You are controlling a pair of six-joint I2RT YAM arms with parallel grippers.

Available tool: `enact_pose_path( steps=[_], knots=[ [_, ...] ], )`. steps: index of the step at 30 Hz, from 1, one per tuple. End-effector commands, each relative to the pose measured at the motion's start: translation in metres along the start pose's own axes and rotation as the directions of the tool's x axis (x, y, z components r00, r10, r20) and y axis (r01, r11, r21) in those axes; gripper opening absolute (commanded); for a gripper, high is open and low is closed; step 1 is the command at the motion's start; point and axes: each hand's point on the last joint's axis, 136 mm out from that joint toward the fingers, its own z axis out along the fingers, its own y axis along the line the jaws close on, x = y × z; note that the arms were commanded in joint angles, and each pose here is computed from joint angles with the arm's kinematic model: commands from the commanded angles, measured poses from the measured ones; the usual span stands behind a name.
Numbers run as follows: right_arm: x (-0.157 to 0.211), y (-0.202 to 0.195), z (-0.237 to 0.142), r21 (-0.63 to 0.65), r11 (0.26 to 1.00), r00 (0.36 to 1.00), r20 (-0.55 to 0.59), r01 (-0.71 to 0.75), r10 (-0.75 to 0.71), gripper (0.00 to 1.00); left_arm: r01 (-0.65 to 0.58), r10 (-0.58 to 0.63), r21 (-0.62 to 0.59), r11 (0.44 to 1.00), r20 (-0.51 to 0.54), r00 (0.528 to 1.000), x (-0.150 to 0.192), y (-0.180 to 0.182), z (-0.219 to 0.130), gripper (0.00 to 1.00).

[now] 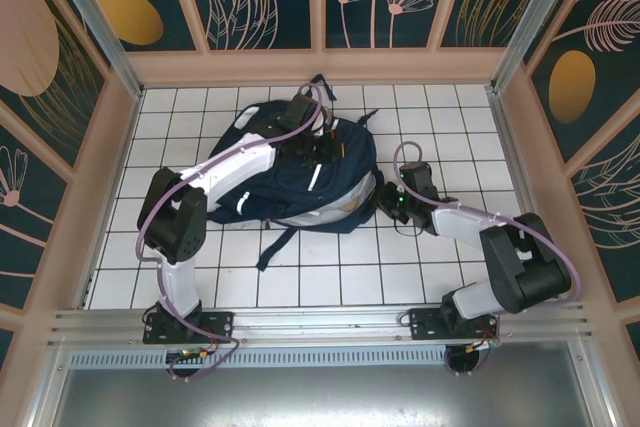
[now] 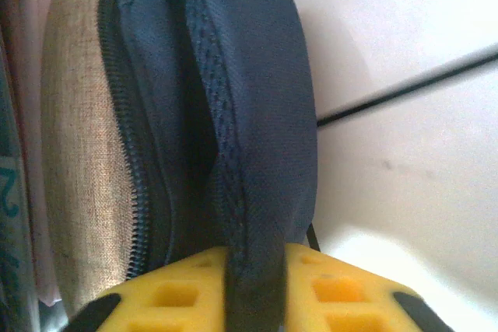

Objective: Pack the student bag
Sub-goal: Close the student bag at the top-center of the table, then zip the student bag at the top-center of the table.

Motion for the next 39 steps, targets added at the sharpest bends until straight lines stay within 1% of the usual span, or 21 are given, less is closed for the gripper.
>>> enact_pose_path(
  steps=[1, 2, 5, 7, 8, 9, 10, 11, 12, 14, 15, 17, 20, 23, 28, 30, 32, 35, 38, 39],
  knots=[
    [-0.036, 0.019, 0.004, -0.034, 0.999, 0.997, 0.066, 0.043, -0.040, 0.09, -0.001, 0.000, 0.024, 1.000, 0.055, 0.998, -0.024, -0.007, 0.006, 0.03],
    [-0.043, 0.020, 0.007, -0.036, 0.998, 0.997, 0.069, 0.046, -0.044, 0.08, -0.004, 0.003, 0.023, 1.000, 0.053, 0.999, -0.025, -0.008, 0.008, 0.06],
    [-0.066, 0.024, 0.015, -0.025, 0.997, 0.995, 0.077, 0.071, -0.069, 0.08, -0.018, 0.018, 0.005, 1.000, 0.061, 0.998, -0.031, -0.010, 0.006, 0.20],
    [-0.078, 0.024, 0.023, -0.009, 0.997, 0.994, 0.071, 0.081, -0.080, 0.09, -0.030, 0.032, -0.025, 0.999, 0.086, 0.996, -0.036, -0.009, -0.002, 0.38],
    [-0.082, 0.022, 0.028, -0.003, 0.997, 0.995, 0.064, 0.081, -0.081, 0.09, -0.030, 0.035, -0.046, 0.998, 0.099, 0.994, -0.039, -0.007, -0.007, 0.45],
    [-0.087, 0.023, 0.029, -0.004, 0.997, 0.995, 0.063, 0.081, -0.080, 0.10, -0.026, 0.034, -0.068, 0.997, 0.111, 0.993, -0.040, -0.004, -0.012, 0.48],
    [-0.090, 0.023, 0.031, -0.006, 0.997, 0.995, 0.062, 0.080, -0.080, 0.12, -0.021, 0.032, -0.093, 0.995, 0.122, 0.992, -0.041, 0.000, -0.019, 0.49],
    [-0.094, 0.025, 0.030, -0.009, 0.997, 0.995, 0.067, 0.081, -0.080, 0.17, -0.012, 0.027, -0.116, 0.993, 0.134, 0.991, -0.041, 0.005, -0.026, 0.50],
    [-0.096, 0.028, 0.028, -0.012, 0.996, 0.994, 0.073, 0.083, -0.082, 0.25, 0.000, 0.021, -0.144, 0.990, 0.149, 0.989, -0.040, 0.012, -0.034, 0.50],
    [-0.100, 0.031, 0.023, -0.007, 0.996, 0.992, 0.092, 0.087, -0.086, 0.37, 0.033, 0.004, -0.192, 0.981, 0.187, 0.982, -0.035, 0.026, -0.051, 0.50],
    [-0.102, 0.030, 0.020, 0.002, 0.996, 0.991, 0.104, 0.084, -0.084, 0.41, 0.059, -0.014, -0.210, 0.976, 0.212, 0.977, -0.032, 0.035, -0.062, 0.50],
    [-0.103, 0.026, 0.011, 0.031, 0.997, 0.988, 0.132, 0.072, -0.075, 0.45, 0.116, -0.055, -0.232, 0.966, 0.254, 0.966, -0.023, 0.052, -0.082, 0.50],
    [-0.101, 0.024, -0.004, 0.040, 0.997, 0.983, 0.172, 0.062, -0.068, 0.46, 0.223, -0.137, -0.266, 0.938, 0.306, 0.942, -0.003, 0.087, -0.105, 0.50],
    [-0.092, 0.037, -0.018, 0.001, 0.995, 0.975, 0.201, 0.101, -0.099, 0.46, 0.334, -0.225, -0.285, 0.898, 0.355, 0.908, 0.020, 0.124, -0.120, 0.50],
    [-0.063, 0.067, -0.033, -0.044, 0.977, 0.953, 0.234, 0.206, -0.191, 0.45, 0.456, -0.341, -0.206, 0.866, 0.424, 0.839, 0.045, 0.157, -0.128, 0.51],
    [-0.047, 0.078, -0.034, -0.027, 0.962, 0.933, 0.251, 0.271, -0.256, 0.45, 0.486, -0.373, -0.183, 0.855, 0.433, 0.820, 0.051, 0.166, -0.126, 0.51],
    [-0.029, 0.092, -0.032, -0.027, 0.945, 0.916, 0.255, 0.327, -0.309, 0.46, 0.499, -0.385, -0.187, 0.846, 0.433, 0.815, 0.055, 0.172, -0.124, 0.51],
    [0.003, 0.113, -0.024, -0.052, 0.923, 0.907, 0.217, 0.381, -0.362, 0.45, 0.509, -0.394, -0.203, 0.836, 0.424, 0.816, 0.061, 0.180, -0.118, 0.50],
    [0.033, 0.130, -0.013, -0.067, 0.895, 0.890, 0.167, 0.440, -0.425, 0.40, 0.519, -0.400, -0.212, 0.828, 0.424, 0.812, 0.067, 0.187, -0.114, 0.49],
    [0.041, 0.134, -0.009, -0.063, 0.887, 0.883, 0.149, 0.458, -0.445, 0.40, 0.518, -0.401, -0.209, 0.829, 0.423, 0.813, 0.069, 0.188, -0.113, 0.49]
  ],
)
